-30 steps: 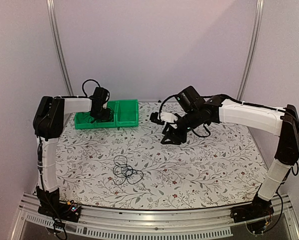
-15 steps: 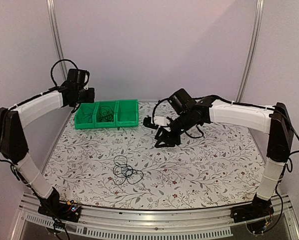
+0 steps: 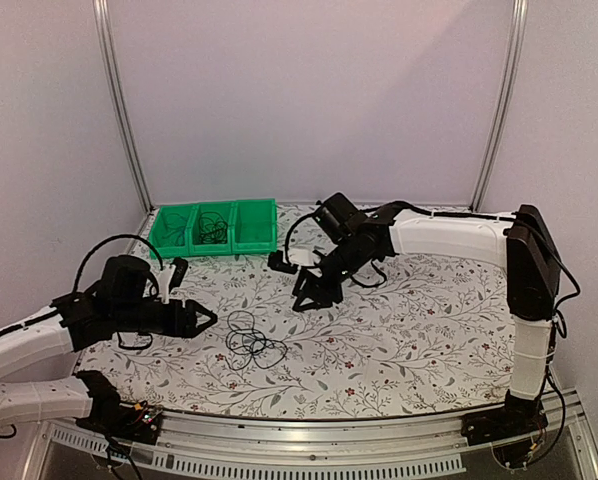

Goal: Untangle the cables

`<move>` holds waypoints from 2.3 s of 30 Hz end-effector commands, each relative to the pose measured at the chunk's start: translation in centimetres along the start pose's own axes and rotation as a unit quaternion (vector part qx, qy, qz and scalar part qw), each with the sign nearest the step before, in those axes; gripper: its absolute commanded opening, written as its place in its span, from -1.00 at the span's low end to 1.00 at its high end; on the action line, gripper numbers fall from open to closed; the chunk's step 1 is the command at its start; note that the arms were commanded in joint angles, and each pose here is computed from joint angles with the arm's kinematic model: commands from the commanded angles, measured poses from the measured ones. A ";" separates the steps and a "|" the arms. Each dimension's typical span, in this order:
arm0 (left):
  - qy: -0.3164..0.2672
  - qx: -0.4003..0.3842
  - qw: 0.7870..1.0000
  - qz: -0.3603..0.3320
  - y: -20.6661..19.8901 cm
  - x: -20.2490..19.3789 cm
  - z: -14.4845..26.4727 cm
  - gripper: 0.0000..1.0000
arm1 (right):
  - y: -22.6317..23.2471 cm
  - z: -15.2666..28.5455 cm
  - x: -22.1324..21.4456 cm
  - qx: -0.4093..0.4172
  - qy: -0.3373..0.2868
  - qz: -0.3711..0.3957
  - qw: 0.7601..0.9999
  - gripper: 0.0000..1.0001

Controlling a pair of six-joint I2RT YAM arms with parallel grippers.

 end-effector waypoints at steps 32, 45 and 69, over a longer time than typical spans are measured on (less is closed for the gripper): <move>0.096 0.006 0.995 0.000 -1.2 -4.4 -5.1 -1.00 | -0.3 -0.7 1.2 0.006 -0.018 -0.004 1.000 -0.07; -0.039 -0.059 0.996 -0.048 -7.8 4.8 1.2 -1.00 | 0.7 -1.1 8.2 0.020 -0.161 0.097 0.982 0.36; -0.254 -0.070 0.959 -0.101 -16.4 19.2 13.0 -1.00 | -2.4 -5.8 8.7 0.021 -0.223 -0.059 0.973 -0.49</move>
Point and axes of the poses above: each gripper's point midway between its finger pads, its own z axis back along the fingers, its own y axis along the line the jaws close on, x = y × z, the point moved 6 cm from there along z, back along the fingers, and after that the axes turned 1 degree about z, right-handed, at the moved point
